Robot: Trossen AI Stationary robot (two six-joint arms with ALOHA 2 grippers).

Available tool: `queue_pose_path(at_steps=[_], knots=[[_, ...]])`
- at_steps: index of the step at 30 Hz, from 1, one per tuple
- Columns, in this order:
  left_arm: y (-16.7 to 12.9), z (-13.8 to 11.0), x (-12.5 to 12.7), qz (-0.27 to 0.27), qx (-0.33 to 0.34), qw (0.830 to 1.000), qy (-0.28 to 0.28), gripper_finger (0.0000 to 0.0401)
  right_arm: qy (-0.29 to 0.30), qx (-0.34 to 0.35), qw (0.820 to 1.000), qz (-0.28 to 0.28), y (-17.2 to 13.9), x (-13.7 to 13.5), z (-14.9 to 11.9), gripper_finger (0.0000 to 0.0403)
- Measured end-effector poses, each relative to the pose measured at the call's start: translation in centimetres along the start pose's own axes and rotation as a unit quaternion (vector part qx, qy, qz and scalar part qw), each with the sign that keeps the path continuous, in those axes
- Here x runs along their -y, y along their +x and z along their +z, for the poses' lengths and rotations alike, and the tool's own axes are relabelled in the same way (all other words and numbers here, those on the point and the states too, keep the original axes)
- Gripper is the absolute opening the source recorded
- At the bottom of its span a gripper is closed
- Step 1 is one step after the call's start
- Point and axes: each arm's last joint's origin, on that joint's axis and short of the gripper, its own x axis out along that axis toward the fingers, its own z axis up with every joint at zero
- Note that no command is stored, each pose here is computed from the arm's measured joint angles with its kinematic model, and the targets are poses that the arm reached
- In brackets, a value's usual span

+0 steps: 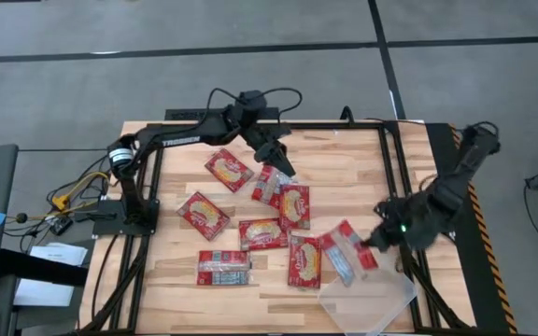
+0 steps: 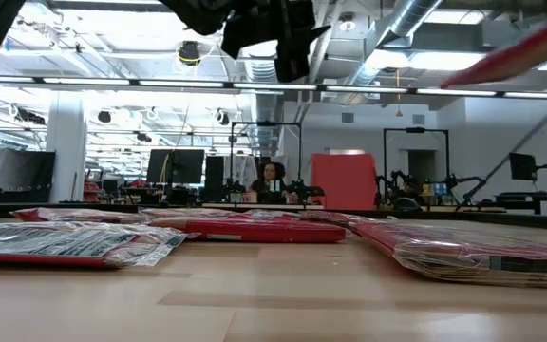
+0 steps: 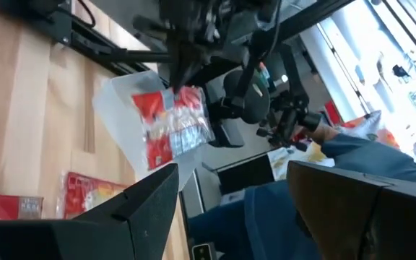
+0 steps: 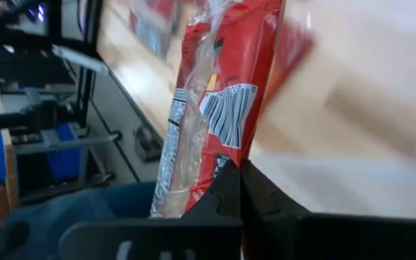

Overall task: Sort popcorn bags into baskets
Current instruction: Put the red popcorn bag into the transparent bin

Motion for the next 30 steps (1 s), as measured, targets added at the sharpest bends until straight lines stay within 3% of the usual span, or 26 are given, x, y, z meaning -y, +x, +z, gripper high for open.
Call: queue_pose_path(at_steps=[7,11,15,21,30], knots=[[-0.4,0.0,-0.5,0.025,0.014,1.000,-0.011,0.0251,0.051,-0.036,0.998,0.004,0.9,1.1,-6.5,0.0004],[-0.4,-0.2,-0.9,0.052,0.024,0.998,-0.015,0.0251,0.047,-0.049,0.998,0.005,1.8,1.5,-8.5,0.0010],[-0.4,-0.3,-1.1,0.062,0.026,0.997,-0.024,0.0251,0.033,-0.045,0.998,-0.026,2.8,1.9,-8.9,0.0011],[-0.4,-0.2,-1.1,0.070,0.035,0.996,-0.030,0.0251,0.029,-0.103,0.988,-0.112,3.3,2.6,-8.9,0.0006],[-0.4,-0.1,-1.2,0.093,0.056,0.994,-0.024,0.0251,0.016,-0.081,0.975,-0.205,3.6,3.5,-7.3,0.0025]])
